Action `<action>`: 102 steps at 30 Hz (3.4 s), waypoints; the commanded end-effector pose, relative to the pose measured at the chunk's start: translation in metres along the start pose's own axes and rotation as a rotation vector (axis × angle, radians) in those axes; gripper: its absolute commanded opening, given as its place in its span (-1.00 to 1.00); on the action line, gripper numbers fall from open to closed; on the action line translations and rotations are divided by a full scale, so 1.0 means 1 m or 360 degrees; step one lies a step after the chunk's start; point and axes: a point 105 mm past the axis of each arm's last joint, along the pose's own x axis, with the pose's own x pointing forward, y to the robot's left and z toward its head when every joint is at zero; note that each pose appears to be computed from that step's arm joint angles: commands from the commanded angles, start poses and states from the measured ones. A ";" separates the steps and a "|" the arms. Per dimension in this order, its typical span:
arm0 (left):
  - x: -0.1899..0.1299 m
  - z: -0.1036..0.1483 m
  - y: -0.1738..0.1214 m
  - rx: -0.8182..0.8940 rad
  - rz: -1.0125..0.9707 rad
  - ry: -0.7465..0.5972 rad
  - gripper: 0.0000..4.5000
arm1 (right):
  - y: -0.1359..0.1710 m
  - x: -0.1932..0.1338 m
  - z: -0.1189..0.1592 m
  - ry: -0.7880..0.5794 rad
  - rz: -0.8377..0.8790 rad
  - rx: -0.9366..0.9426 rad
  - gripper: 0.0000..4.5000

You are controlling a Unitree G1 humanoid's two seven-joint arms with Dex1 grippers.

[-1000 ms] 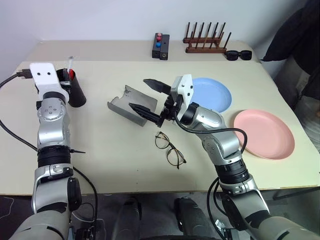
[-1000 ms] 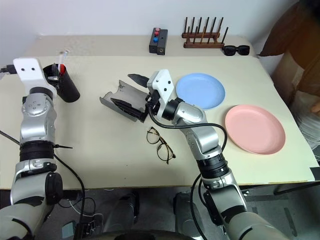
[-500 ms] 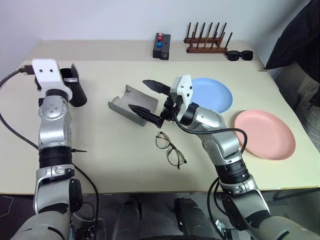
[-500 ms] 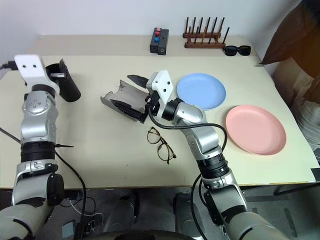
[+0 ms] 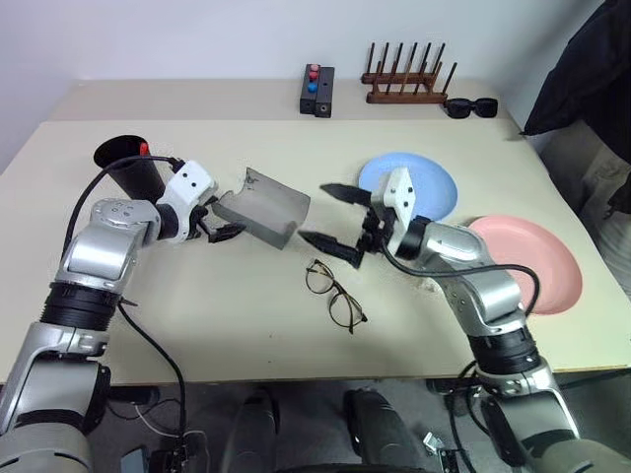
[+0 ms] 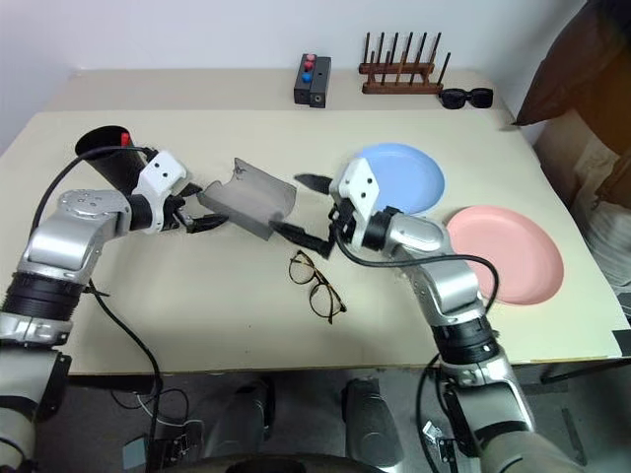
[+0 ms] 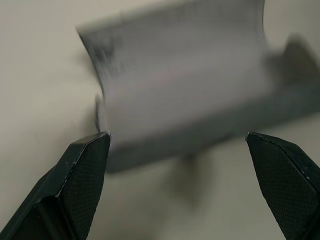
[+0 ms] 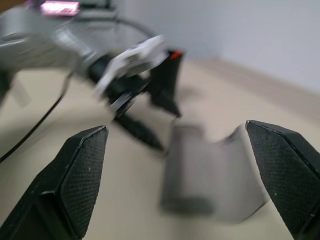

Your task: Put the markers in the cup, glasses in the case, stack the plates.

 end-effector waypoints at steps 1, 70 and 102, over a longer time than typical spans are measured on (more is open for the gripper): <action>0.004 0.008 0.003 0.0095 -0.0099 0.0033 0.97 | 0.008 -0.012 0.012 -0.0010 0.0068 -0.0031 1.00; -0.077 0.017 -0.062 0.0208 -0.0541 -0.0472 0.49 | 0.005 -0.029 -0.042 0.0669 -0.0208 0.0275 1.00; -0.081 -0.017 -0.154 0.0028 -0.0562 -0.0674 0.53 | 0.021 -0.026 -0.062 0.0941 -0.0302 0.0509 -0.99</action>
